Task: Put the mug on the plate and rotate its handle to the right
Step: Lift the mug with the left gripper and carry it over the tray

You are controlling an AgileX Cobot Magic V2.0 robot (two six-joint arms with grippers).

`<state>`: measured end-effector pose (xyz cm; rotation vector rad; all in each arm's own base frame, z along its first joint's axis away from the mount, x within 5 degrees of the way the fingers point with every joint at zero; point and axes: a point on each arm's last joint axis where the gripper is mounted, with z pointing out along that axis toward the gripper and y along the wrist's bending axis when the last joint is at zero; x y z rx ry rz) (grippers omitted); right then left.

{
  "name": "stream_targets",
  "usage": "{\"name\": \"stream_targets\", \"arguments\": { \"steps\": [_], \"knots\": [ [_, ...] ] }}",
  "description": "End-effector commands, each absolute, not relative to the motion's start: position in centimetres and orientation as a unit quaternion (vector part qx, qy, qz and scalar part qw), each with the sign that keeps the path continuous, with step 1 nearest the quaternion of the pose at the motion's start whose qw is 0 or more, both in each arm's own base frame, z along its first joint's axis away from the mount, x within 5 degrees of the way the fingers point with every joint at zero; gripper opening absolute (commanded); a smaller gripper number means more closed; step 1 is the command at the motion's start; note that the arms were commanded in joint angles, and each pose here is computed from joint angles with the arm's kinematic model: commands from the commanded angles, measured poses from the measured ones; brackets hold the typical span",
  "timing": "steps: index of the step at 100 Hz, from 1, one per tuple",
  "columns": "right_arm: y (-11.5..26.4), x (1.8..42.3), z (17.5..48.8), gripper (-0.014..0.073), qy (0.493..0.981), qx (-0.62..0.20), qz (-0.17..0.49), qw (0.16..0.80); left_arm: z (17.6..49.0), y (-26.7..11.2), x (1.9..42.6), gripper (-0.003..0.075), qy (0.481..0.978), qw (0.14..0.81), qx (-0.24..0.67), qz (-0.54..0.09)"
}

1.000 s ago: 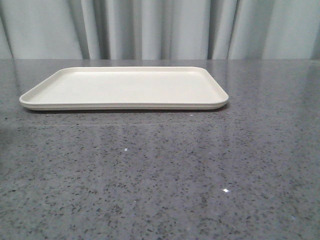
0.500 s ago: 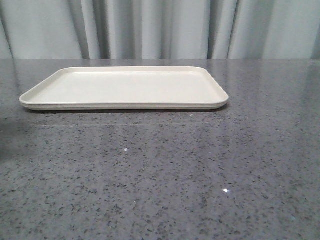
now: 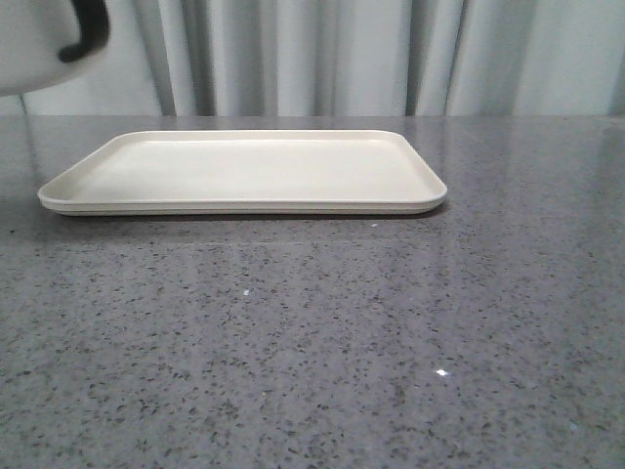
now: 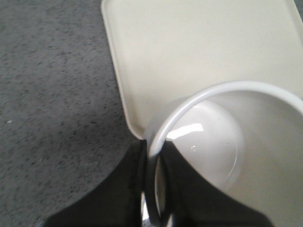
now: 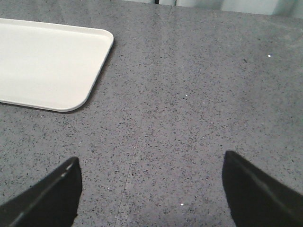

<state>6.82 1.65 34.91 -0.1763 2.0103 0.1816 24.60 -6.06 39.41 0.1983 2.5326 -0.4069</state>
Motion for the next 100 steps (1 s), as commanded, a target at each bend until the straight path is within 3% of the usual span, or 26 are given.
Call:
{"name": "stream_targets", "arguments": {
  "steps": [1,23,60,100],
  "knots": [
    [1.7,7.1,36.3,0.0604,0.82,-0.07,0.077,0.562,40.9,-8.2,25.7,-0.002,0.924,0.32,0.093,-0.186],
    [1.7,7.1,36.3,0.0604,0.82,-0.07,0.077,0.562,39.4,-12.6,29.7,-0.002,0.928,0.289,0.118,-0.205],
    [1.7,7.1,36.3,0.0604,0.82,-0.07,0.077,0.562,37.7,-15.7,35.1,-0.002,0.939,0.245,0.125,-0.206],
    [1.7,7.2,36.6,0.0604,0.812,-0.069,0.078,0.574,36.6,-18.0,36.1,-0.002,0.949,0.226,0.149,-0.164]
  ]
}}
